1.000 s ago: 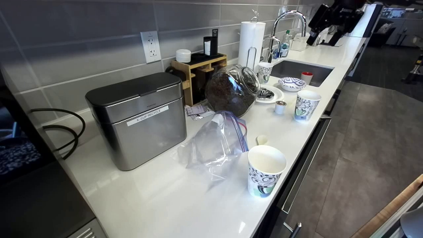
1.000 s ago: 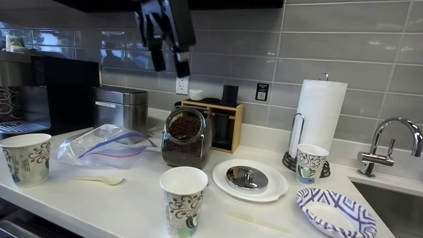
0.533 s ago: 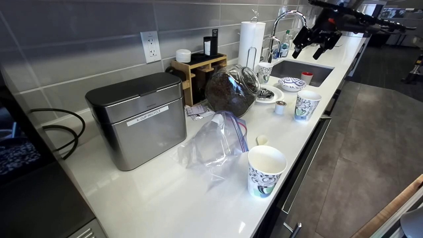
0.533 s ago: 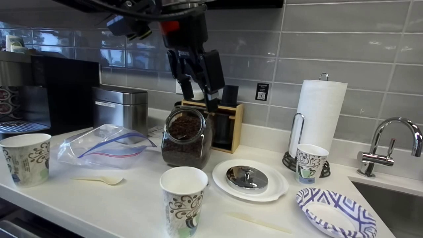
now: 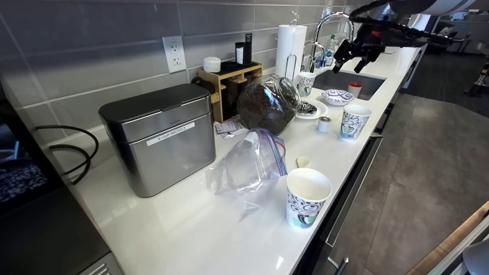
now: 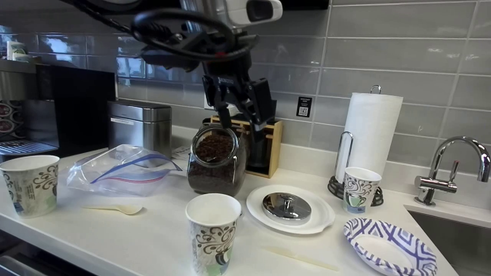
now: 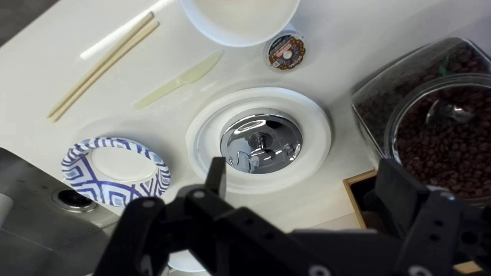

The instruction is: Put the lid on the jar

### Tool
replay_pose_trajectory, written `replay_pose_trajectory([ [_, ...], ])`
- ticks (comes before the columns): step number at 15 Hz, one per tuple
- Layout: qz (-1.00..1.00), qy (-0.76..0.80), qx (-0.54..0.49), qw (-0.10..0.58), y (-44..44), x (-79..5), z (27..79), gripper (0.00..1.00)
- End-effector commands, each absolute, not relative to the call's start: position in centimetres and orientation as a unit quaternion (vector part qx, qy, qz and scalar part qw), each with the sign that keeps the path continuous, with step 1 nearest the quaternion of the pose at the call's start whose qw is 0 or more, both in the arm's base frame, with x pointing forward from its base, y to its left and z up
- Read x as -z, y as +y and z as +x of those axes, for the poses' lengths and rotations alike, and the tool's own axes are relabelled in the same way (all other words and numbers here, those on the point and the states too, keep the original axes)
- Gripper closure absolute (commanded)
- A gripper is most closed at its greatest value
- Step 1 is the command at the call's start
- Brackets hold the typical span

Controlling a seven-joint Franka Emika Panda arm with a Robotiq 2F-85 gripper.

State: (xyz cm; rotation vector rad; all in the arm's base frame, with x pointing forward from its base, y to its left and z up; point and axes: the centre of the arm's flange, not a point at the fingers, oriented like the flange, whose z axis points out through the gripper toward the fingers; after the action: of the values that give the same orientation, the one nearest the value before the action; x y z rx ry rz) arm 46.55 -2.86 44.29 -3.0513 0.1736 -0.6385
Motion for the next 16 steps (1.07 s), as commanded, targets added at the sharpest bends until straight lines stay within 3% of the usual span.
replay_pose_trajectory([
  [1, -0.977, 0.001, 0.212, 0.016, -4.3, -41.8, 51.1, 0.0],
  [6, -0.977, 0.002, 0.211, -0.013, -6.0, -39.0, 54.5, 0.0],
  [7, -0.977, 0.0, 0.213, -0.007, -5.2, -40.3, 52.1, 0.0],
  [12, -0.977, 0.001, 0.213, -0.008, -5.3, -40.2, 52.5, 0.0],
  [16, -0.982, -0.007, 0.191, 0.003, -6.3, -37.9, 55.6, 0.0],
])
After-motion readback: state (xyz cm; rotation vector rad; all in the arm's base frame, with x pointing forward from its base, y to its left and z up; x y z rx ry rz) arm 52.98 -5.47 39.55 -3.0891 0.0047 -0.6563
